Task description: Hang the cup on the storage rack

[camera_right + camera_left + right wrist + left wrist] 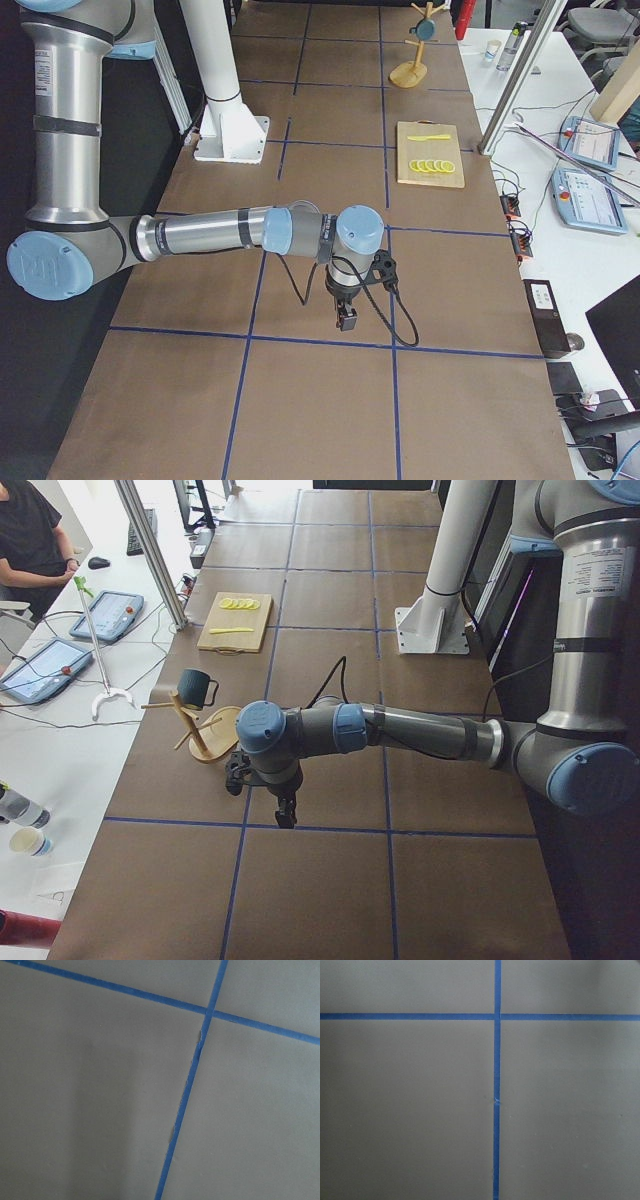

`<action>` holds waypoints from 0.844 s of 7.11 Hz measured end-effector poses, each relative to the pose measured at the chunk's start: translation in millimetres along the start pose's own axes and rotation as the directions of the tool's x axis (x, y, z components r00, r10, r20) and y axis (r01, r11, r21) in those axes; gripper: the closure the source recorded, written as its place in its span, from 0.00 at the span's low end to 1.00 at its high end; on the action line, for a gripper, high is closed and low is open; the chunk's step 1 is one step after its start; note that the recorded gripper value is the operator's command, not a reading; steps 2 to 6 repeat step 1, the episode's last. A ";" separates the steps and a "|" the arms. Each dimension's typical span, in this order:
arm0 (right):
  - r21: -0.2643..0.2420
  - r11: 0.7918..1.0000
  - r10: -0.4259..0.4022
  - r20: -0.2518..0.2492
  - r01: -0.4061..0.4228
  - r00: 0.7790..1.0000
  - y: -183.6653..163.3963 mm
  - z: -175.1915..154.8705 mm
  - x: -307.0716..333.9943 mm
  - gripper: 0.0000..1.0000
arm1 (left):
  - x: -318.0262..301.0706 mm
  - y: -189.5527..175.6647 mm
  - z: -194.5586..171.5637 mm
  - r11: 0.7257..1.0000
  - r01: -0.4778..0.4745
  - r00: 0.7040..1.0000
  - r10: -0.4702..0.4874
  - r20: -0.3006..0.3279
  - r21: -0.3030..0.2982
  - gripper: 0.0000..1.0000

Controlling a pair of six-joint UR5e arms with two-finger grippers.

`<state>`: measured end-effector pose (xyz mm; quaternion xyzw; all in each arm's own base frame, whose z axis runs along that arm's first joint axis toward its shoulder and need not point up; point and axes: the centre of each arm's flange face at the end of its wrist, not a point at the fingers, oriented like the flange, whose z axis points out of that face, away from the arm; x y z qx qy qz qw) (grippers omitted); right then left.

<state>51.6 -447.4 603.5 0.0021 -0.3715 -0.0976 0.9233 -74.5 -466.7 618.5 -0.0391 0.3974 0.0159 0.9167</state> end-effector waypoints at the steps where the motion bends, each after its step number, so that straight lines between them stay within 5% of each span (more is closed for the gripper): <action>1: 0.027 0.996 0.086 0.003 -0.086 0.996 -2.2 -0.6 -0.7 0.01 | -0.4 -0.1 0.5 1.000 0.000 1.000 0.000 0.000 -0.001 0.00; 6: 0.027 0.996 0.086 0.003 -0.086 0.996 -2.2 -0.6 -0.7 0.01 | -0.4 -0.1 0.5 1.000 0.000 1.000 0.000 0.000 -0.001 0.00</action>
